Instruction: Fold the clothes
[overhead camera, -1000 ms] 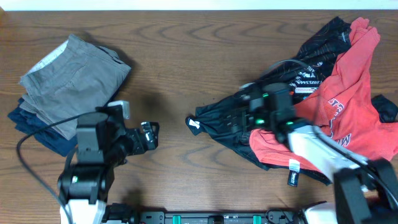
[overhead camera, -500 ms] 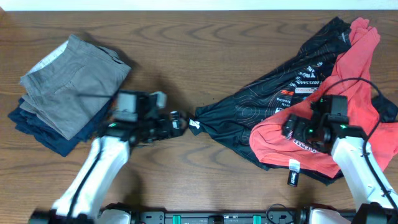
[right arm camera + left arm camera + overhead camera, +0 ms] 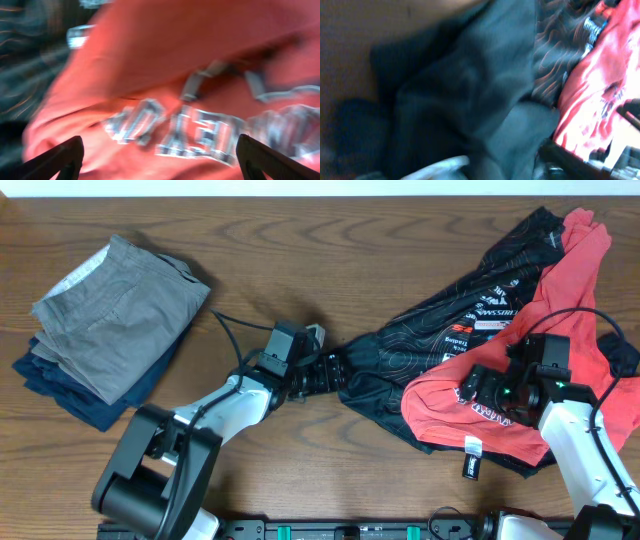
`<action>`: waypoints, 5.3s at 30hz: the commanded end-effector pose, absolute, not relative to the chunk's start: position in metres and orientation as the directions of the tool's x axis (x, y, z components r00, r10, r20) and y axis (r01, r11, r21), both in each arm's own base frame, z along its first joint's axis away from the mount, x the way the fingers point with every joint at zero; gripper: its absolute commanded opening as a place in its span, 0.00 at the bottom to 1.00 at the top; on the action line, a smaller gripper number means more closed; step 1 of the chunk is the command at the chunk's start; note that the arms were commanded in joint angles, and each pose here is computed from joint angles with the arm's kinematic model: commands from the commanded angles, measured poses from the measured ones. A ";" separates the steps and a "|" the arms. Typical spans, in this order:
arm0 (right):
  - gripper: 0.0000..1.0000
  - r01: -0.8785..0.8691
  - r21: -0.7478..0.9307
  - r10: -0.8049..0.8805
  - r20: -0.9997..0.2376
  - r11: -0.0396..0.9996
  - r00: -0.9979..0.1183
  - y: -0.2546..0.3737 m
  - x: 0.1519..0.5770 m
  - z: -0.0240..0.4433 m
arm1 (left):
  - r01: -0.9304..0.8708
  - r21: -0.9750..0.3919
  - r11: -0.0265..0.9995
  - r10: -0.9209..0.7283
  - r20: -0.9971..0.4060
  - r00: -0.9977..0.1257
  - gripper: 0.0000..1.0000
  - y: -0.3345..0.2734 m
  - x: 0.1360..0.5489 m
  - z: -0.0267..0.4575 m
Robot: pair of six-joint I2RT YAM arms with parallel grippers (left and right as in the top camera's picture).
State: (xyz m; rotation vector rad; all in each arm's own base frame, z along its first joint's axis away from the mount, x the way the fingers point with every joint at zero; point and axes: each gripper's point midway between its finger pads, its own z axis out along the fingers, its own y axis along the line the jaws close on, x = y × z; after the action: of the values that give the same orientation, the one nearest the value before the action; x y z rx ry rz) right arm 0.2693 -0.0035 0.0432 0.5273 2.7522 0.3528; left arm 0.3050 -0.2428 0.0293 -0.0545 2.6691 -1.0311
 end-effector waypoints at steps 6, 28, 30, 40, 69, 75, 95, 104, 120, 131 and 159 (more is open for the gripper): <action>0.81 -0.029 0.537 0.167 -0.312 0.843 -0.935 0.062 0.271 0.069 | 0.092 -0.659 0.747 -0.241 -0.396 -0.886 0.06 -0.233 0.345 0.061; 0.57 -0.144 0.315 -0.075 -0.222 0.938 -0.972 0.120 0.250 -0.012 | 0.111 -0.622 0.775 -0.255 -0.469 -0.845 0.06 -0.213 0.335 0.108; 0.18 -0.124 0.299 -0.061 -0.210 0.946 -0.976 0.119 0.250 -0.016 | 0.110 -0.622 0.776 -0.255 -0.468 -0.846 0.06 -0.213 0.335 0.108; 0.01 0.168 0.047 0.174 -0.272 0.985 -0.947 0.039 0.264 0.034 | 0.073 -0.508 0.858 -0.195 -0.454 -0.869 0.06 -0.190 0.324 0.083; 0.04 0.980 0.033 0.830 -0.537 0.194 -0.147 -0.183 0.159 0.148 | -0.067 -0.621 0.781 -0.315 -0.298 -0.901 0.44 -0.143 0.340 0.137; 0.04 0.978 0.039 0.834 -0.529 0.207 -0.155 -0.181 0.161 0.147 | -0.128 -0.545 0.829 -0.270 -0.190 -0.944 0.77 -0.186 0.303 0.093; 0.03 0.971 0.045 0.833 -0.525 0.233 -0.175 -0.179 0.165 0.147 | -0.192 -0.554 0.810 -0.261 -0.046 -0.964 0.10 -0.299 0.275 -0.005; 0.03 0.971 0.043 0.832 -0.526 0.235 -0.178 -0.180 0.165 0.147 | -0.087 -0.394 0.915 -0.213 -0.286 -0.934 0.06 -0.206 0.347 0.026; 0.04 0.976 0.026 0.815 -0.555 0.218 -0.167 -0.186 0.162 0.150 | -0.261 -0.473 0.841 -0.494 -0.479 -0.725 0.80 -0.034 0.465 0.169; 0.39 0.747 0.290 0.742 -0.552 0.599 -0.381 -0.152 0.243 0.167 | -0.316 -0.332 0.889 -0.329 0.018 -0.944 0.98 -0.106 0.331 0.106; 0.64 0.126 0.221 0.186 -0.281 0.967 -0.942 0.024 0.327 0.025 | -0.078 -0.394 0.916 -0.048 0.086 -0.995 0.97 -0.252 0.211 0.008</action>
State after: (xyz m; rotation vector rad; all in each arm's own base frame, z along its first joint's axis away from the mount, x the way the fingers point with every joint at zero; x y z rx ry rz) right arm 0.3280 0.0315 0.0371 0.1926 2.7767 0.3785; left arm 0.2184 -0.2559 0.0153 -0.0691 3.1137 -0.6716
